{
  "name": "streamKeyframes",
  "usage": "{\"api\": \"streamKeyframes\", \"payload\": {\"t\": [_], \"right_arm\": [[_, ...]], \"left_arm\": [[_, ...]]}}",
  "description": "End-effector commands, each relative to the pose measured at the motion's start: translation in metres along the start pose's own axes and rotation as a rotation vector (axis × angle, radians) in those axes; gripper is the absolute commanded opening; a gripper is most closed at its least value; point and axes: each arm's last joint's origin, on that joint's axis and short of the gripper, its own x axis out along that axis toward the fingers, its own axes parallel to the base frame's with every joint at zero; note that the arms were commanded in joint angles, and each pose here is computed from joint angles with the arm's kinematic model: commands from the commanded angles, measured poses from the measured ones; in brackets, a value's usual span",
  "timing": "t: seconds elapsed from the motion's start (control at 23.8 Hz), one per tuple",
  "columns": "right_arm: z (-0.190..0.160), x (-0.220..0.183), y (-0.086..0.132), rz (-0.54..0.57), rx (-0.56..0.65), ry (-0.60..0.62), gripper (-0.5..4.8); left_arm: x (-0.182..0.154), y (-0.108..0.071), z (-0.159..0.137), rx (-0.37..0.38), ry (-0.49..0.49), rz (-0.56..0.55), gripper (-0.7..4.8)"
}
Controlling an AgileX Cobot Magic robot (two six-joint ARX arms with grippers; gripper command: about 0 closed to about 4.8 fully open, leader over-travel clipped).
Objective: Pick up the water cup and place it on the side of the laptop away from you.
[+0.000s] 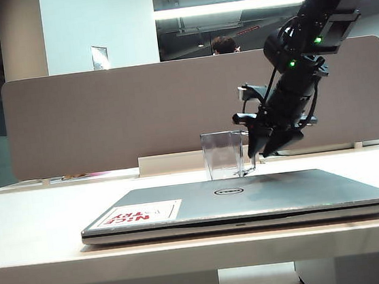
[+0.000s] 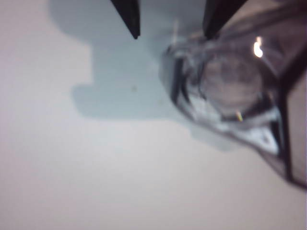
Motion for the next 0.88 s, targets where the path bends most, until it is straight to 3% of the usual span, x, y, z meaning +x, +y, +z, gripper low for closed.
{"api": "streamKeyframes", "payload": {"t": [0.04, 0.17, 0.29, 0.34, 0.38, 0.55, 0.71, 0.88], "right_arm": [[0.000, -0.011, 0.003, 0.003, 0.006, 0.056, 1.84], [-0.001, -0.018, 0.004, 0.006, 0.013, 0.096, 1.83], [0.000, -0.031, 0.007, 0.013, 0.005, 0.134, 1.46], [0.002, -0.043, 0.008, 0.016, -0.020, 0.153, 0.51], [0.005, -0.056, 0.011, 0.018, -0.039, 0.158, -0.08], [0.017, -0.090, 0.016, 0.014, -0.053, 0.113, -0.08], [0.026, -0.142, 0.024, -0.006, -0.078, -0.023, -0.09], [0.003, -0.183, 0.029, -0.052, -0.082, -0.094, -0.09]], "left_arm": [[0.000, 0.000, 0.002, 0.000, -0.008, -0.006, -0.05], [0.000, 0.000, 0.002, 0.000, -0.008, -0.006, -0.06], [0.000, 0.000, 0.002, 0.000, -0.008, -0.005, -0.05], [0.000, 0.000, 0.002, 0.000, -0.008, -0.006, -0.06], [0.000, 0.000, 0.002, 0.000, -0.009, -0.006, -0.06], [0.000, 0.000, 0.002, 0.000, -0.009, -0.006, -0.06], [0.000, 0.000, 0.002, 0.000, -0.008, -0.006, -0.06], [0.000, 0.000, 0.002, 0.000, -0.008, -0.006, -0.05]]}}
